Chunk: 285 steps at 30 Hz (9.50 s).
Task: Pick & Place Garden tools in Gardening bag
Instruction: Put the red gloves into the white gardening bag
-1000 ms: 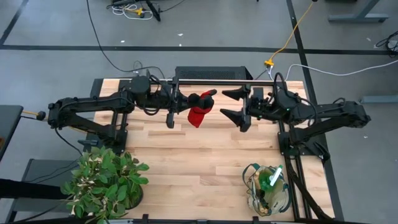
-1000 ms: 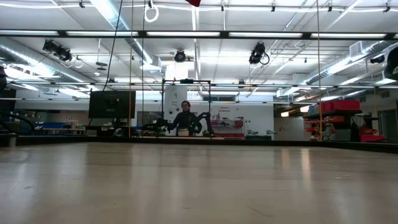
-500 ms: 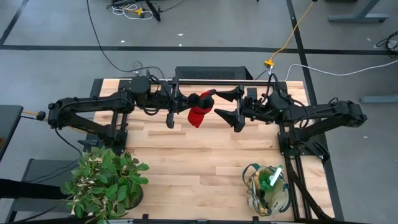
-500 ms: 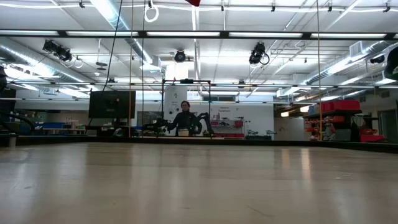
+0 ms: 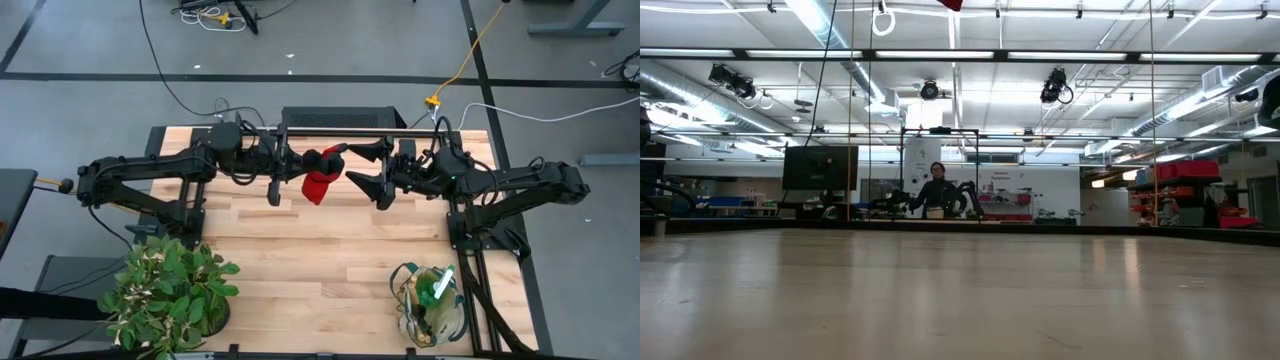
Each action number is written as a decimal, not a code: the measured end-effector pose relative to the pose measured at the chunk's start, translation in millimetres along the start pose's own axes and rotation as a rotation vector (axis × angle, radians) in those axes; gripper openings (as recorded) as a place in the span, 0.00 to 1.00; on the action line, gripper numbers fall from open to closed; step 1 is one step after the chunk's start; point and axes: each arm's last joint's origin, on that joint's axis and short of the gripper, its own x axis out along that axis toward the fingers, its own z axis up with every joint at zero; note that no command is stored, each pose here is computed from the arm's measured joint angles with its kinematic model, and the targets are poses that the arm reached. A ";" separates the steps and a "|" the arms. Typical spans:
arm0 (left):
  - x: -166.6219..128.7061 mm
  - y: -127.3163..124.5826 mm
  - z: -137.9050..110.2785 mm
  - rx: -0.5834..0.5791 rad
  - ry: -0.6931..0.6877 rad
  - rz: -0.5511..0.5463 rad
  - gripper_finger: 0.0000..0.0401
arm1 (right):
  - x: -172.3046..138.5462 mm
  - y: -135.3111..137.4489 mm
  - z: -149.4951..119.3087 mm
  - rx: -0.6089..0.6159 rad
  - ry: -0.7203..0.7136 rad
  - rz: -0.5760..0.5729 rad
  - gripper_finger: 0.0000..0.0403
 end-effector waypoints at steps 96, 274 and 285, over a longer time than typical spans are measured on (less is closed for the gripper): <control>14.1 2.5 -14.0 -0.058 0.038 0.054 0.04 | 34.2 -21.5 -30.2 0.036 -0.013 0.000 0.99; -66.4 -9.8 31.8 -0.085 0.019 0.082 0.01 | -117.1 26.2 31.1 -0.218 0.382 0.433 0.05; -64.7 -21.7 31.6 -0.045 0.021 0.035 0.01 | -128.0 45.9 27.4 -0.183 0.410 0.578 0.05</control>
